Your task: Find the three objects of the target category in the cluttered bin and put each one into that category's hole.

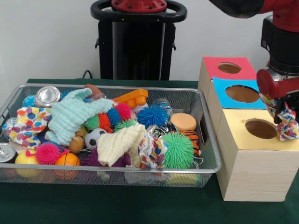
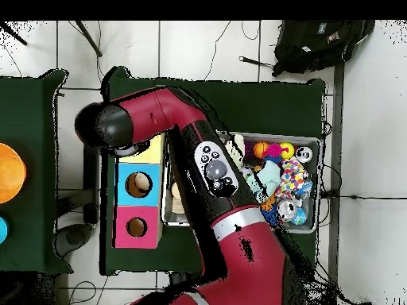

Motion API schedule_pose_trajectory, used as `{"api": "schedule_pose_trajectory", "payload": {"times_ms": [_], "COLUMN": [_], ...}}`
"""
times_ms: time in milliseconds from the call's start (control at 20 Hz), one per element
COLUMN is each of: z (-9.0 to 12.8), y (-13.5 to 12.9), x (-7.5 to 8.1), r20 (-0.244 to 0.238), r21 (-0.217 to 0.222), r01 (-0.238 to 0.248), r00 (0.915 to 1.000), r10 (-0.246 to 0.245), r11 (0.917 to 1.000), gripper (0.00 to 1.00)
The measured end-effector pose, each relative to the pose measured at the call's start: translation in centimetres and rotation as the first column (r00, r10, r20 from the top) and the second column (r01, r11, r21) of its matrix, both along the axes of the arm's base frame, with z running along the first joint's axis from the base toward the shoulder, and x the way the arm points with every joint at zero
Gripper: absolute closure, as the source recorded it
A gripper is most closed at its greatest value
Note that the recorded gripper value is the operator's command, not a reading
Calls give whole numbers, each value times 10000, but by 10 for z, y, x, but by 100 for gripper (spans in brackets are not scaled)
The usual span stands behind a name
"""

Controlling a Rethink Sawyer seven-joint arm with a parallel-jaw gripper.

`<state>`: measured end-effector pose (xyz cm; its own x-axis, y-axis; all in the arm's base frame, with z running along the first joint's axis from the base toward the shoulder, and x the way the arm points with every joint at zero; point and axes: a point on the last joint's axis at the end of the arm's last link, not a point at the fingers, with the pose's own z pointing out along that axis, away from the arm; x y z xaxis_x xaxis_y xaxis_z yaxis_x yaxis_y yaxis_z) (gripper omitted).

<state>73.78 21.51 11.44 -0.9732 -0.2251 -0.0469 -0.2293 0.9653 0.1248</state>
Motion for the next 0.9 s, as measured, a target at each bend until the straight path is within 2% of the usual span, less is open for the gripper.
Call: {"api": "schedule_pose_trajectory", "payload": {"times_ms": [700, 900], "z": [-2, -2], "y": [-10, -23], "x": [3, 6], "r20": [-25, -25], "r21": [7, 5], "r01": [133, 309], "r00": [9999, 9995], "r10": [-133, -309], "r11": [9999, 9995], "gripper": [100, 100]}}
